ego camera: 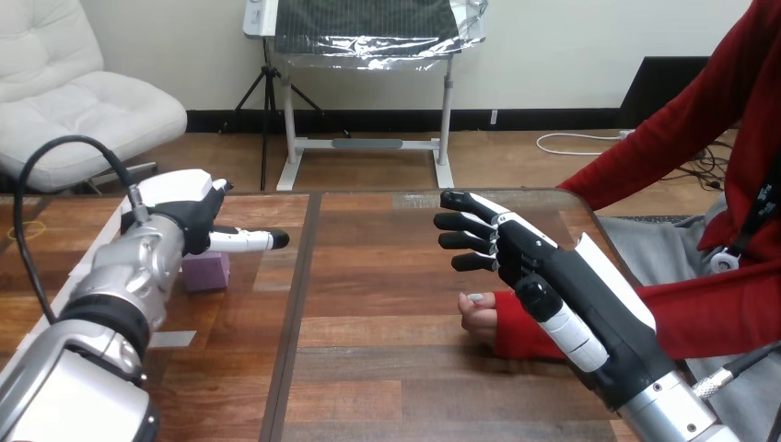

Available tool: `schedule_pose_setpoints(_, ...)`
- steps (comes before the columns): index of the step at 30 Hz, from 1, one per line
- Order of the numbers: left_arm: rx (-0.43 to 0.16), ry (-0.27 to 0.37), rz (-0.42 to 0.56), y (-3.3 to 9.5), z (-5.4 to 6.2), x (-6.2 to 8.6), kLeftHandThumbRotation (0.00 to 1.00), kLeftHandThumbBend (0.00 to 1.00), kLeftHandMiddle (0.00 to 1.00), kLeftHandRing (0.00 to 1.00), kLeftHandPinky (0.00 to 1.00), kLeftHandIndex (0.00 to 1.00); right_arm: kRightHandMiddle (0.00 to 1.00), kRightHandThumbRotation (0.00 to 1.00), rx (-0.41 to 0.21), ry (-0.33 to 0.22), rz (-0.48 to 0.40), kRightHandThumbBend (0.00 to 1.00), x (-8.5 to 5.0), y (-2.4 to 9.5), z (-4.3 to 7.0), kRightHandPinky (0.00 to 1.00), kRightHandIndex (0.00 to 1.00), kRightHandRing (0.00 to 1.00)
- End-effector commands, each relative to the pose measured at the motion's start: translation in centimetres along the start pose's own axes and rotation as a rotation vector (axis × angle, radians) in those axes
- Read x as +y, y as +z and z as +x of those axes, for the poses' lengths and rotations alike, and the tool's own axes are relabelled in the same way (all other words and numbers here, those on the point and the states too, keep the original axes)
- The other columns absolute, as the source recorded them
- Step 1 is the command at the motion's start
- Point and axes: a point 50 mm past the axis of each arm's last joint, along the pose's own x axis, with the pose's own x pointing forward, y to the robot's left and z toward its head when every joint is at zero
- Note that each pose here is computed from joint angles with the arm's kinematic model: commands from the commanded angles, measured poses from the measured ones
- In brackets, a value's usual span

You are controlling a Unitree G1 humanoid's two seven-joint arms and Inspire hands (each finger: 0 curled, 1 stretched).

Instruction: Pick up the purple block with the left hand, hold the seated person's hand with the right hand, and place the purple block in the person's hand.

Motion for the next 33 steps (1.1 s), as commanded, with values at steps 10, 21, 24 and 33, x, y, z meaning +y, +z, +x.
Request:
schedule_pose_setpoints(10,0.015,0.03,-0.012,0.7,0.1,0.3,0.86,0.76,1.0,1.0,0.97,1.0,0.87,1.0,-0.082,-0.001,-0.024,0.99,-0.6,1.3,0.9,0.79,0.9,0.84)
schedule_pose_setpoints(21,0.034,0.018,0.003,0.7,0.1,-0.2,0.84,0.74,1.0,1.0,0.99,1.0,0.87,1.0,-0.077,0.0,-0.034,0.99,-0.7,1.3,0.9,0.79,0.9,0.84)
schedule_pose_setpoints(24,0.04,0.013,0.012,0.7,0.1,-0.3,0.84,0.74,1.0,1.0,0.99,1.0,0.87,1.0,-0.077,-0.001,-0.033,0.99,-0.7,1.3,0.9,0.79,0.9,0.84)
schedule_pose_setpoints(33,0.046,0.009,0.017,0.6,0.1,-0.7,0.82,0.73,1.0,1.0,0.96,1.0,0.87,1.0,-0.078,-0.003,-0.03,0.99,-0.8,1.3,0.8,0.79,0.9,0.84)
